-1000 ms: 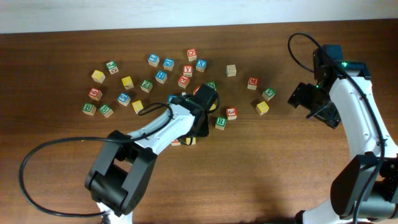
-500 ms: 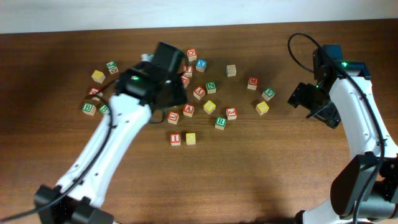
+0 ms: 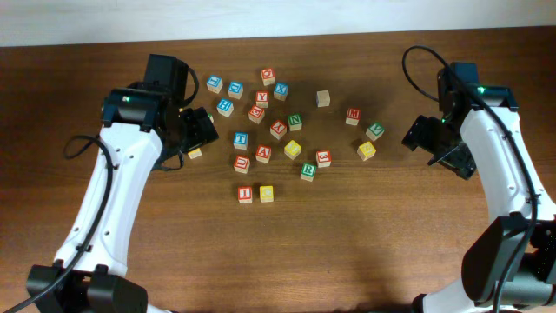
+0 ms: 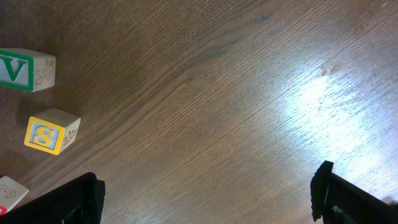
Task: Spell out ICRA
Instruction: 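Raise the left gripper and pull it back to the left, then move the right gripper to the green R block and grasp it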
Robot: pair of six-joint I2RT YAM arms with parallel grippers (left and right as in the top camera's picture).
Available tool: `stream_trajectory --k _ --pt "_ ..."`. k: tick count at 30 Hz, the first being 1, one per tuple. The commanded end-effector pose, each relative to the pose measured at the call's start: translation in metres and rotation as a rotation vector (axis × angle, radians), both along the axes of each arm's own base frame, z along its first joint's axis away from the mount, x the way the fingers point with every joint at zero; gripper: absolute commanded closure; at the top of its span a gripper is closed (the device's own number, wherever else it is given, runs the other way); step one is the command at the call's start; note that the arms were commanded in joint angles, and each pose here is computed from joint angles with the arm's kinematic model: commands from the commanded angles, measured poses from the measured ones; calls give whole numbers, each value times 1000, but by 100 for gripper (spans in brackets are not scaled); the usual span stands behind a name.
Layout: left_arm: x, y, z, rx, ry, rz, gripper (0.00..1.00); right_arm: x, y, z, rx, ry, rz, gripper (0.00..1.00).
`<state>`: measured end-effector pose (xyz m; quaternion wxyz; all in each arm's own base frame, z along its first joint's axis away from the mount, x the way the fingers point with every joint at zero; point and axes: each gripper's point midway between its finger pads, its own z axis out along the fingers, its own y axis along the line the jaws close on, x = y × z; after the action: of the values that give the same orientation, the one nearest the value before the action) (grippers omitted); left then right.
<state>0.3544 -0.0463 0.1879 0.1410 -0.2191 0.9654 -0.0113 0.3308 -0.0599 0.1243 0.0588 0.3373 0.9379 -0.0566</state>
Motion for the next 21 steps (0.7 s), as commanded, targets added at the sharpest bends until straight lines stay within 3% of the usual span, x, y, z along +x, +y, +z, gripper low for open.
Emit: stream_trajectory --k 1,9,15,17,21 --pt "-2 5 -4 22 16 6 1 4 -2 4 1 -17 -10 2" --pt "-2 5 -5 22 17 4 1 14 8 5 56 -63 -6 2" --pt "-2 5 -5 23 19 4 1 18 87 16 514 -100 59 2" --pt "-2 5 -5 23 19 4 1 17 109 20 561 -103 160 2" --pt "-1 5 -4 22 12 5 1 11 185 18 541 -109 535 2"
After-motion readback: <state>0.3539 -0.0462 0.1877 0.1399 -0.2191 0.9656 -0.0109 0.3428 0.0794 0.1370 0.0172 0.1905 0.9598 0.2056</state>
